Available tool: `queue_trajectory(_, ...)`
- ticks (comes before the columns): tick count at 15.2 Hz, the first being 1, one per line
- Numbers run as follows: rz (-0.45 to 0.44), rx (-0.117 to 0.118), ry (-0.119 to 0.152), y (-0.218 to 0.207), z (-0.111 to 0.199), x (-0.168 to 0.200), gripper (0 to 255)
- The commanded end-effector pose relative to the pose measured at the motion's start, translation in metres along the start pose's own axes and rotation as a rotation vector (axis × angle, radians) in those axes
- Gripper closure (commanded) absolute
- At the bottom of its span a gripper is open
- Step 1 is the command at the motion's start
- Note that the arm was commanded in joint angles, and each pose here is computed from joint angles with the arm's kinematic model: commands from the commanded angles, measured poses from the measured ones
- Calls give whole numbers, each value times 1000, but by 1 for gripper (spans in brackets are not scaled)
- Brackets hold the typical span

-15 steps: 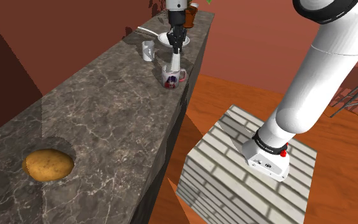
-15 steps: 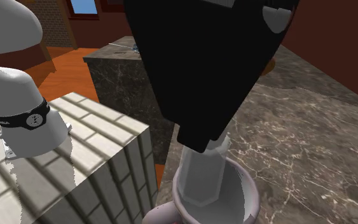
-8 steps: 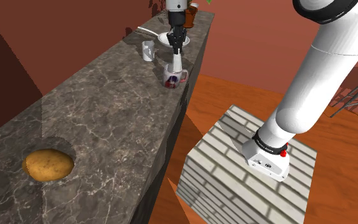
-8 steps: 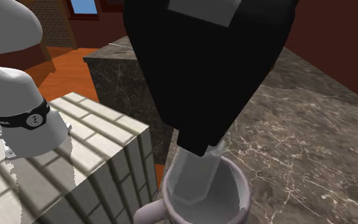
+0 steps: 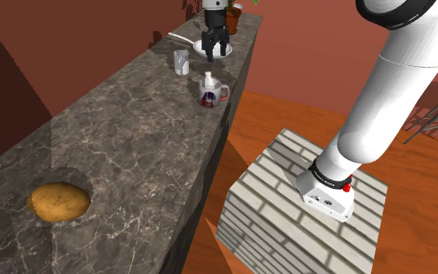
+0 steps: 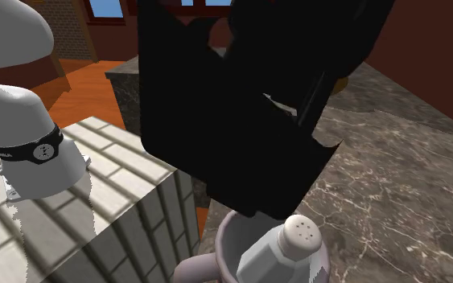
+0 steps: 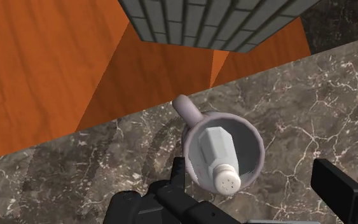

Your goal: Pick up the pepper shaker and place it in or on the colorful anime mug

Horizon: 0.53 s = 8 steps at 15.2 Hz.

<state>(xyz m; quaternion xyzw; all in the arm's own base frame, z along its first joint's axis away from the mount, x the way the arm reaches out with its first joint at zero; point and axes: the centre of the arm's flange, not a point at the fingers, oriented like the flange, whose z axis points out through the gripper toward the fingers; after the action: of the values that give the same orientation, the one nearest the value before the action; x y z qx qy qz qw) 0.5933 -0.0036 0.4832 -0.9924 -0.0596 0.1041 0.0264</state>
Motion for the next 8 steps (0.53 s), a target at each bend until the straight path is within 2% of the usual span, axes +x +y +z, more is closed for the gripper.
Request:
queue_trajectory(1, 0, 0, -1, 1, -25, -2, 0)
queue_trajectory(2, 0, 0, -1, 1, -36, -2, 0)
queue_trajectory(8, 0, 0, -1, 1, -36, -2, 0)
